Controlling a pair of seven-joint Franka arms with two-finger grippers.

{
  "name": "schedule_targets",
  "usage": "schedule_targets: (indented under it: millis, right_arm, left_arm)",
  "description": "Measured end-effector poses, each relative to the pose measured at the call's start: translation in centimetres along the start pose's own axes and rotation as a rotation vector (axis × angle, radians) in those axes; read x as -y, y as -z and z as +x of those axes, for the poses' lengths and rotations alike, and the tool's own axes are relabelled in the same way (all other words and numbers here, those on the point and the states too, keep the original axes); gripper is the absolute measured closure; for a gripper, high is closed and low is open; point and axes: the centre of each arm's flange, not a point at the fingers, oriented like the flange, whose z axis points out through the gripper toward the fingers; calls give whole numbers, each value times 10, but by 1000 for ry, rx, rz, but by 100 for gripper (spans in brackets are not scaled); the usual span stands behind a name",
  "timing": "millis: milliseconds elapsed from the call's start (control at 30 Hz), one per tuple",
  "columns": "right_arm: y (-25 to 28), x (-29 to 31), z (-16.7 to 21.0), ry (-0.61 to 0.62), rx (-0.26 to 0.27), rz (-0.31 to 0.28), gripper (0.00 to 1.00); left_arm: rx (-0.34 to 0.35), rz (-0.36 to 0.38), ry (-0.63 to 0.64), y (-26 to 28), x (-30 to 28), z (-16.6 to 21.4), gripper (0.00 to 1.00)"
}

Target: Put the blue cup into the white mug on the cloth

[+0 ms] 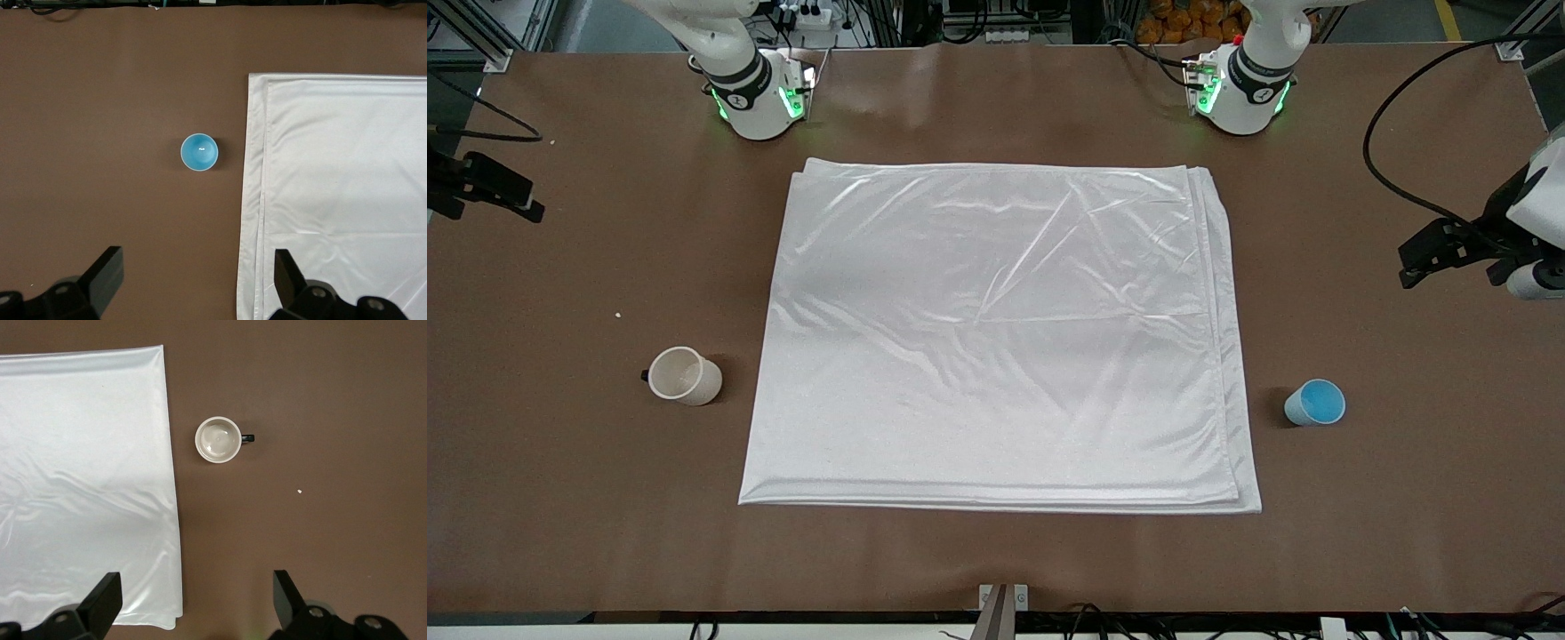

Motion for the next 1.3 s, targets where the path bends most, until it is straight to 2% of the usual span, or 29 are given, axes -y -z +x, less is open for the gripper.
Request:
schedule_targets:
  millis: [467,700,1000,1300]
  right_arm:
    - [0,-2,0,-4,-4,0,0]
    - [-1,-2,1,-5,-2,0,0]
    - [-8,-2,4,41,-11,0,0]
    - [-33,-2,13,206,-17,-1,0]
  left_arm:
    - [9,1,3,-3,2,0,0]
    - [44,1,9,-25,6,7,0]
    - [122,-2,29,-91,19,28,0]
    - [152,-4,41,-182,31,51,0]
